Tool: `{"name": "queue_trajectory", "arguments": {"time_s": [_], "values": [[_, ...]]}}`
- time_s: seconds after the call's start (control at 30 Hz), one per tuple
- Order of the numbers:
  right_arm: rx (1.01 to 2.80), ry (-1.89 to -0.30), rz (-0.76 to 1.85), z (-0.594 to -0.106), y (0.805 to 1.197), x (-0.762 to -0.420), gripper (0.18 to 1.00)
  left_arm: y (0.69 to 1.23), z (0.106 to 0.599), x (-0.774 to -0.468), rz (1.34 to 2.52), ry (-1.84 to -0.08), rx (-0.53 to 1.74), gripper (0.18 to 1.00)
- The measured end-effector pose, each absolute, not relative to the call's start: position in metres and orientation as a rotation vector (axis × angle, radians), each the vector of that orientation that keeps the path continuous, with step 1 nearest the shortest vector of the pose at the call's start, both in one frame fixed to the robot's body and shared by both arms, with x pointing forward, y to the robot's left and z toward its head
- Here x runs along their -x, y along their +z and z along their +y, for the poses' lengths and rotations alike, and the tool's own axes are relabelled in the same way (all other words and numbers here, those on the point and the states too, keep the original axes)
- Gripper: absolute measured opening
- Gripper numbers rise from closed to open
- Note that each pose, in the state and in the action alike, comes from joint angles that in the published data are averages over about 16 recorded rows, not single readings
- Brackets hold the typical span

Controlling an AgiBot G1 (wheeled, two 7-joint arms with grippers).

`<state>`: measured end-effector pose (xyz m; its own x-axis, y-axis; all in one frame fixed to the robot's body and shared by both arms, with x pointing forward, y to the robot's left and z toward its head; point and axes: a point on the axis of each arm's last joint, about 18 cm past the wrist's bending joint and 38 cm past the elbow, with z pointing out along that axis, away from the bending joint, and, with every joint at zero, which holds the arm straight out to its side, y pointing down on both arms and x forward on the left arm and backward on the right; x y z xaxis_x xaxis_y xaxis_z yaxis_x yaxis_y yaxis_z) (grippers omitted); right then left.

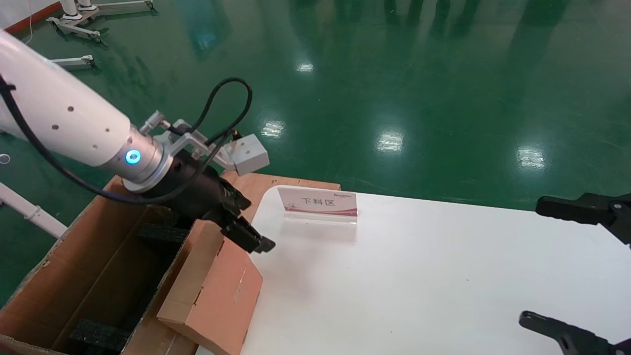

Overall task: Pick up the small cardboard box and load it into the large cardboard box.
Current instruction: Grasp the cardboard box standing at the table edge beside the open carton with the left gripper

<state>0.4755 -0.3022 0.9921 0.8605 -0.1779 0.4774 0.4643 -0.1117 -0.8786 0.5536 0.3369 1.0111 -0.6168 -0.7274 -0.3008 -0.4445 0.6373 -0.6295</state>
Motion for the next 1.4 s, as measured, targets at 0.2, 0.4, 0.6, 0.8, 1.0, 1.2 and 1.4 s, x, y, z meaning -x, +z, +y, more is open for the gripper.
{"name": "queue_trajectory", "arguments": {"time_s": [0.2,0.4,0.6,0.8,1.0,1.2,1.4], "values": [[1.595,-0.552,-0.230,-0.302,0.992,-0.476,1.000,1.021,0.340,-0.554,2.278,-0.609,0.984,1.000],[1.595,-0.552,-0.230,-0.302,0.992,-0.476,1.000,1.024,0.343,-0.552,2.257,-0.549,1.058,1.000],[1.595,-0.552,-0.230,-0.302,0.992,-0.476,1.000,1.021,0.345,-0.550,2.252,-0.494,1.134,1.000],[1.595,-0.552,-0.230,-0.302,0.992,-0.476,1.000,1.016,0.346,-0.548,2.251,-0.451,1.197,1.000],[1.595,-0.552,-0.230,-0.302,0.992,-0.476,1.000,1.012,0.348,-0.546,2.249,-0.422,1.249,1.000],[1.595,-0.552,-0.230,-0.302,0.992,-0.476,1.000,1.007,0.349,-0.545,2.249,-0.401,1.295,1.000],[1.595,-0.552,-0.230,-0.302,0.992,-0.476,1.000,1.003,0.350,-0.543,2.246,-0.382,1.331,1.000]]}}
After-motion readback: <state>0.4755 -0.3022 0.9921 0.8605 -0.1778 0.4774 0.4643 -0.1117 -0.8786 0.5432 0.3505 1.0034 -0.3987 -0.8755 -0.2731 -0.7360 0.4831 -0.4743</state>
